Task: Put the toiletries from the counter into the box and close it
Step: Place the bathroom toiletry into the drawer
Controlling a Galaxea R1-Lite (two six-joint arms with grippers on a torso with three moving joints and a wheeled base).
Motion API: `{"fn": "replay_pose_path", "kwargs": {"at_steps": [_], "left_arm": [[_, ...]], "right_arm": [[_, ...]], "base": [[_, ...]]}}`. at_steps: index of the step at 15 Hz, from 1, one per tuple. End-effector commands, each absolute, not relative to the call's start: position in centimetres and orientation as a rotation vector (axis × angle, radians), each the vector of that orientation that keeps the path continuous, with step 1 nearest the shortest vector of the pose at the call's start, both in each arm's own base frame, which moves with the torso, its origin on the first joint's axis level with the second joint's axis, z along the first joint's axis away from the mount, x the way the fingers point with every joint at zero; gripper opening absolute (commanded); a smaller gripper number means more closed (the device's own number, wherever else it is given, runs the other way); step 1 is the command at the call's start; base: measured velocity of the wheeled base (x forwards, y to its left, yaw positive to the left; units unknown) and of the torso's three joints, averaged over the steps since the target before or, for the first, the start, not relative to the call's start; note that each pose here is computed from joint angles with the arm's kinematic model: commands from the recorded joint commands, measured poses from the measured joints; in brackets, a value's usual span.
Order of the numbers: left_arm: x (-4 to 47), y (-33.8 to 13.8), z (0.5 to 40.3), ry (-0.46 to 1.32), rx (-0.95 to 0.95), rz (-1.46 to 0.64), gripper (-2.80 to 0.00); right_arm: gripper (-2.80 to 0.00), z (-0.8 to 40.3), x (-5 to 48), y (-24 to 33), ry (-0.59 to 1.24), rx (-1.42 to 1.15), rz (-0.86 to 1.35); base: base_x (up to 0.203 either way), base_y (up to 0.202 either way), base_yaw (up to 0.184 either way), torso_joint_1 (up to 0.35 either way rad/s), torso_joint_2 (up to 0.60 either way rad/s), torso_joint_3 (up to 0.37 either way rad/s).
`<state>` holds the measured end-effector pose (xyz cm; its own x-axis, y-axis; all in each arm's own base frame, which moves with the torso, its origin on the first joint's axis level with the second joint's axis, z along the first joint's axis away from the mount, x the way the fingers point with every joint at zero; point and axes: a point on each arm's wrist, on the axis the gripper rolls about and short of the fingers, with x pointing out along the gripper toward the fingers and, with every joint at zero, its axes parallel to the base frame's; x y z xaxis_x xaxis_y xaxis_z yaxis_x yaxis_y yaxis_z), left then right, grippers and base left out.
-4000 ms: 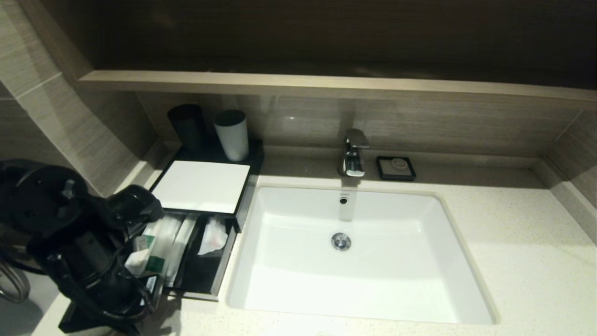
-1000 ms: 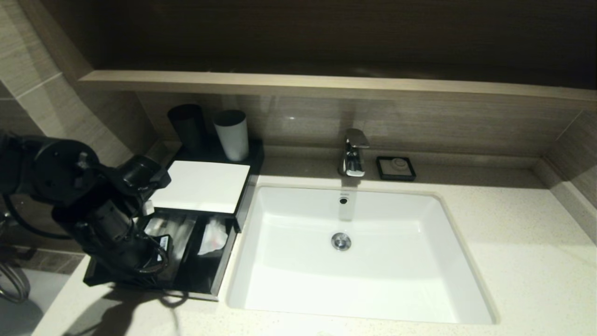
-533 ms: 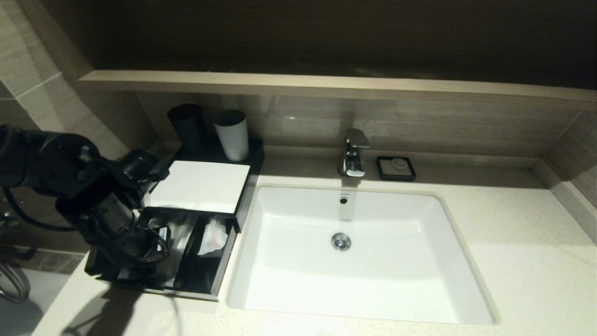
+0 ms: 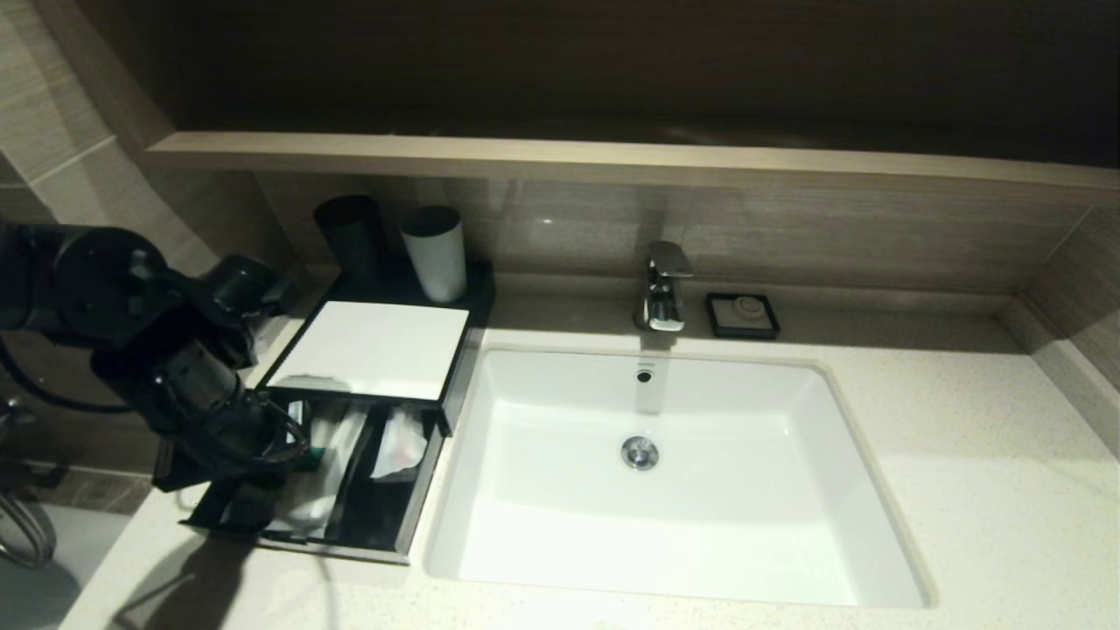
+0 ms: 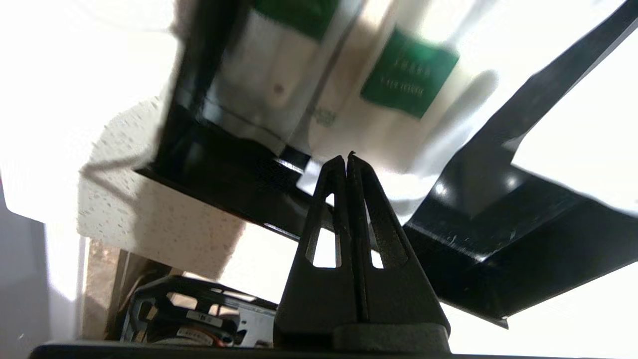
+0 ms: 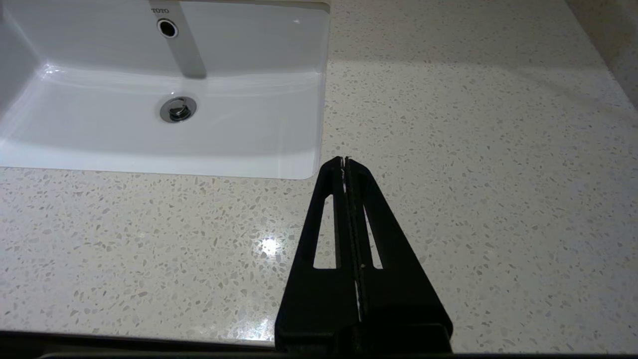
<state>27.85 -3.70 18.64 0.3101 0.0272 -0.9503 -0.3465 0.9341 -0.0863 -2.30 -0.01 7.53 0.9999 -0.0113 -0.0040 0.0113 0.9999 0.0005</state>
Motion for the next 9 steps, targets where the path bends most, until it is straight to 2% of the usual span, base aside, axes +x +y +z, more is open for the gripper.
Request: {"fn": "replay_pose_path", "kwargs": {"at_steps": [1, 5, 9], "left_arm": [[28.0, -3.1, 19.9, 1.190, -0.327, 0.265, -2.80], [26.4, -3.0, 22.8, 1.105, -0.348, 0.233, -2.80], [25.0, -5.5, 23.7, 1.104, -0.309, 0.116, -2.80]], "right_arm": [[-2.80, 7.5, -2.3, 0.0, 0.003, 0.000, -0.011], [-2.80, 7.5, -2.3, 0.0, 0.003, 0.000, -0.011], [-2.80, 7.5, -2.3, 0.0, 0.003, 0.001, -0.011]], "base": [[0.000, 0.000, 0.000, 0.000, 0.00, 0.000], [0.000, 0.000, 0.000, 0.000, 0.00, 0.000], [0.000, 0.000, 0.000, 0.000, 0.00, 0.000]]}}
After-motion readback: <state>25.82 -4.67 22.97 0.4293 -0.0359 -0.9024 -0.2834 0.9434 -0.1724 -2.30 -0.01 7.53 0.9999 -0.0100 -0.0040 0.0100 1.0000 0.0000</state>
